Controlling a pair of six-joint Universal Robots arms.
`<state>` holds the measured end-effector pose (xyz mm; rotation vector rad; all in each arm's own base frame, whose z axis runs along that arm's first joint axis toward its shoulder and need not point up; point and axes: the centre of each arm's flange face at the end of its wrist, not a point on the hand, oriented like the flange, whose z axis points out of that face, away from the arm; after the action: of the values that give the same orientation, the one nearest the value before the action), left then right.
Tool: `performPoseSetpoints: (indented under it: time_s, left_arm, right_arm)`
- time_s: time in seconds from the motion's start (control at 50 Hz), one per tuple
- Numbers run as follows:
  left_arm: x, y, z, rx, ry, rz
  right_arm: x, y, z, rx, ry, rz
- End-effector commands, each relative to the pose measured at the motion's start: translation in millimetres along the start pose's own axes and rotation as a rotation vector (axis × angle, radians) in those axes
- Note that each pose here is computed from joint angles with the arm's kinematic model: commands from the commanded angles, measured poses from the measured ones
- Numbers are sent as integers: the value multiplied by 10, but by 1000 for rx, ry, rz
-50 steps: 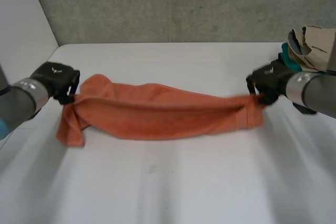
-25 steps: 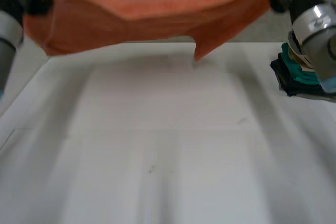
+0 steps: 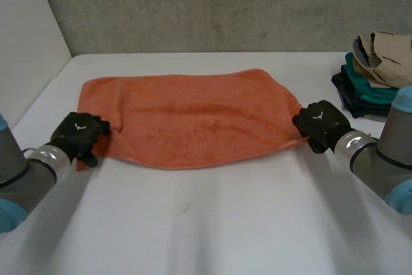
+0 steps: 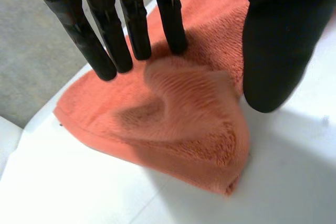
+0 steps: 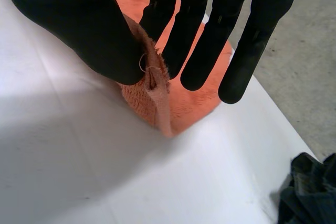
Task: Fold the laundry.
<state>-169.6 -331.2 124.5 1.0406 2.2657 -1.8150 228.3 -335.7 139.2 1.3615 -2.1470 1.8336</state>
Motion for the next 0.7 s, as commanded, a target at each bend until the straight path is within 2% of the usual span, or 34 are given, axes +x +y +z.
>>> performPoseSetpoints:
  time_s: [0.02, 0.22, 0.44, 0.54, 0.64, 0.7]
  left_arm:
    - [-130, -51, -246, -15, -47, -82]
    - [-191, 92, -240, -71, -31, -152]
    - [-18, 69, -50, -105, 54, -270]
    - [19, 59, 30, -93, 31, -247]
    - [-98, 125, 144, -90, -93, -181]
    - [-139, 148, 181, -82, -121, -151]
  right_arm:
    - [113, 36, 4, -8, 32, 12]
    - [92, 62, 14, -16, 28, -4]
    - [106, 83, 10, -26, 35, -11]
    - [101, 102, 2, -33, 33, -10]
    - [87, 101, -5, -32, 27, -11]
    - [83, 106, -3, -33, 26, -10]
